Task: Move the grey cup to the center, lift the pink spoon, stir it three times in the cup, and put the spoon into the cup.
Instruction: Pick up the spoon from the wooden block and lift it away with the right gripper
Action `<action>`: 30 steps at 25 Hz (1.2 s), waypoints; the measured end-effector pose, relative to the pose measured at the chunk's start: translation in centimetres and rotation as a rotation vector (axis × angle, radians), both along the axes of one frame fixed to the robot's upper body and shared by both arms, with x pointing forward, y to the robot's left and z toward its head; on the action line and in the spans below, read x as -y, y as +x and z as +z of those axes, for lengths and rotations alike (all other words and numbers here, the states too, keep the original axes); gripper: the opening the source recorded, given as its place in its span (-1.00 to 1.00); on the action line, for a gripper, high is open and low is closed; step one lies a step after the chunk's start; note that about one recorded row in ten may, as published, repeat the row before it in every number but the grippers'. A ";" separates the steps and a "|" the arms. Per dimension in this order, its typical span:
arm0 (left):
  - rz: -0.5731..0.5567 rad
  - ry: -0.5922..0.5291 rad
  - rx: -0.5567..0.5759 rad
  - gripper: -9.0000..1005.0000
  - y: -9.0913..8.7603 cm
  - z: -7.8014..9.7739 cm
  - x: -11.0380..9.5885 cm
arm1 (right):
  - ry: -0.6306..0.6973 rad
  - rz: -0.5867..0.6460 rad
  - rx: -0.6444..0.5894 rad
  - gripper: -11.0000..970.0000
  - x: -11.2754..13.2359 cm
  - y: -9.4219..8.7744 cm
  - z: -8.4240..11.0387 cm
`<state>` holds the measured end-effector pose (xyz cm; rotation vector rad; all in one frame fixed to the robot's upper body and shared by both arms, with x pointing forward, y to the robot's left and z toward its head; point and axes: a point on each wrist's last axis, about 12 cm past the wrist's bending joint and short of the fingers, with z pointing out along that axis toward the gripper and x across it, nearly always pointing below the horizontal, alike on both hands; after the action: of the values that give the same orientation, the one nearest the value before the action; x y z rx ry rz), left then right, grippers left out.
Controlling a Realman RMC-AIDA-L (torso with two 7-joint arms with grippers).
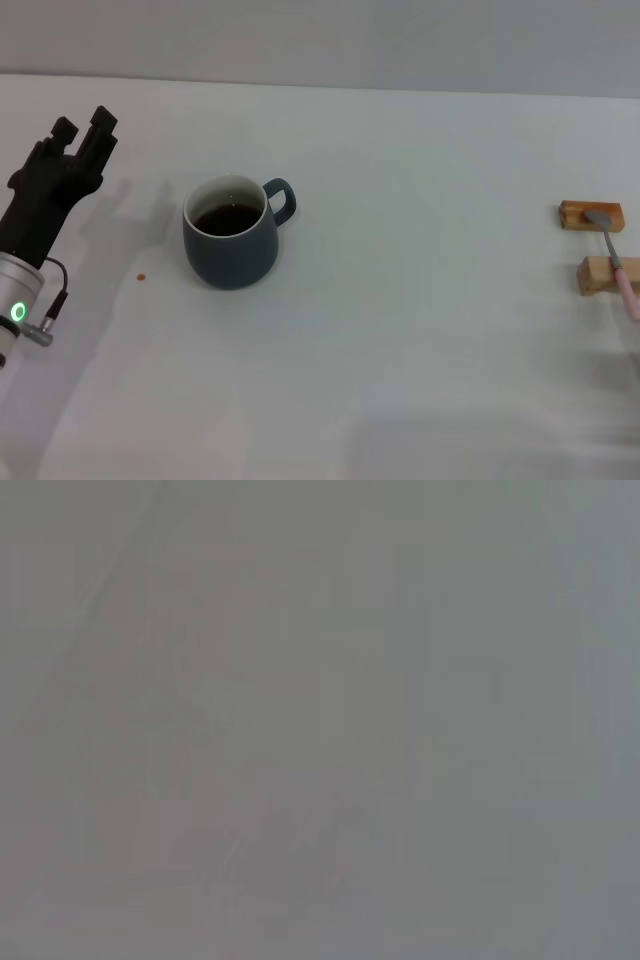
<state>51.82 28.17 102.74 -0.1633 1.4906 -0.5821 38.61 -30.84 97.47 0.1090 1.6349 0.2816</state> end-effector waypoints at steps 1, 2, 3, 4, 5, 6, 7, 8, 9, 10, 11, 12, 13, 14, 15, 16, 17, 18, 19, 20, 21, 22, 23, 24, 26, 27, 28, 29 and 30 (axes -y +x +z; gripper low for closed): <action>-0.001 0.000 0.000 0.24 0.0 0.0 0.0 | 0.000 0.002 -0.003 0.39 0.0 0.0 0.0; -0.001 0.000 0.000 0.24 0.1 0.0 0.0 | -0.001 0.004 -0.006 0.39 -0.1 0.0 -0.1; -0.002 0.000 -0.001 0.24 0.1 0.0 0.0 | -0.002 0.008 -0.009 0.39 -0.1 0.1 -0.1; -0.002 0.000 0.000 0.24 0.1 0.0 0.1 | -0.002 0.012 -0.011 0.39 -0.1 0.1 -0.1; -0.002 0.000 0.000 0.24 0.1 0.0 0.1 | -0.002 0.015 -0.014 0.39 -0.2 0.1 -0.2; -0.002 0.000 0.000 0.24 0.1 0.0 0.1 | -0.002 0.020 -0.018 0.39 -0.3 0.2 -0.2; -0.002 0.000 0.000 0.24 0.1 0.0 0.1 | -0.001 0.026 -0.022 0.39 -0.4 0.3 -0.2; -0.002 0.000 0.000 0.24 0.1 0.0 0.1 | -0.001 0.030 -0.025 0.39 -0.5 0.3 -0.3; -0.002 0.000 0.000 0.24 0.1 0.0 0.1 | -0.001 0.033 -0.027 0.39 -0.5 0.4 -0.3; -0.002 0.001 -0.002 0.24 0.1 0.0 0.1 | -0.001 0.036 -0.029 0.39 -0.6 0.4 -0.3; -0.001 0.001 -0.003 0.24 0.1 0.0 0.1 | -0.001 0.038 -0.030 0.39 -0.6 0.5 -0.3; 0.000 0.002 -0.008 0.24 0.1 -0.1 0.0 | -0.001 0.039 -0.031 0.39 -0.7 0.6 -0.3; 0.000 0.003 -0.011 0.24 0.1 -0.1 0.0 | -0.002 0.040 -0.032 0.39 -0.7 0.6 -0.3; 0.001 0.003 -0.013 0.23 0.1 -0.1 0.0 | -0.001 0.040 -0.033 0.39 -0.7 0.6 -0.3; 0.002 0.004 -0.017 0.23 0.1 -0.2 0.0 | -0.001 0.042 -0.033 0.39 -0.7 0.6 -0.3; 0.002 0.005 -0.018 0.23 0.1 -0.2 0.0 | -0.001 0.044 -0.034 0.39 -0.8 0.6 -0.3; 0.002 0.006 -0.022 0.23 0.1 -0.2 0.0 | -0.001 0.046 -0.034 0.39 -0.8 0.6 -0.3; 0.002 0.007 -0.025 0.23 0.1 -0.3 0.0 | -0.001 0.048 -0.034 0.39 -0.8 0.6 -0.3; 0.001 0.008 -0.027 0.23 0.1 -0.3 0.0 | -0.001 0.049 -0.034 0.39 -0.8 0.6 -0.4; 0.000 0.008 -0.030 0.24 0.1 -0.3 0.0 | -0.001 0.049 -0.035 0.39 -0.8 0.6 -0.4; 0.000 0.009 -0.032 0.24 0.1 -0.4 0.1 | -0.001 0.049 -0.035 0.39 -0.9 0.6 -0.4; -0.001 0.010 -0.033 0.24 0.1 -0.4 0.1 | -0.001 0.049 -0.035 0.39 -0.9 0.6 -0.4; -0.001 0.010 -0.034 0.24 0.1 -0.4 0.1 | -0.001 0.050 -0.035 0.39 -0.9 0.7 -0.4; -0.002 0.011 -0.034 0.24 0.1 -0.4 0.1 | -0.001 0.051 -0.035 0.39 -0.9 0.7 -0.4; -0.003 0.011 -0.034 0.24 0.1 -0.4 0.1 | -0.002 0.052 -0.036 0.39 -0.9 0.8 -0.4; -0.004 0.011 -0.033 0.24 0.1 -0.4 0.1 | -0.003 0.054 -0.040 0.39 -1.0 1.0 -0.4; -0.004 0.011 -0.033 0.24 0.1 -0.4 0.1 | -0.003 0.054 -0.040 0.39 -1.0 1.0 -0.4; -0.004 0.011 -0.033 0.24 0.1 -0.4 0.2 | -0.004 0.055 -0.042 0.39 -1.0 1.0 -0.4; -0.004 0.011 -0.033 0.24 0.1 -0.4 0.2 | -0.004 0.056 -0.043 0.39 -1.0 1.1 -0.4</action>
<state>51.96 28.02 102.38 -0.1619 1.5262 -0.5772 39.68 -29.85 97.05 0.0667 1.6831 0.3207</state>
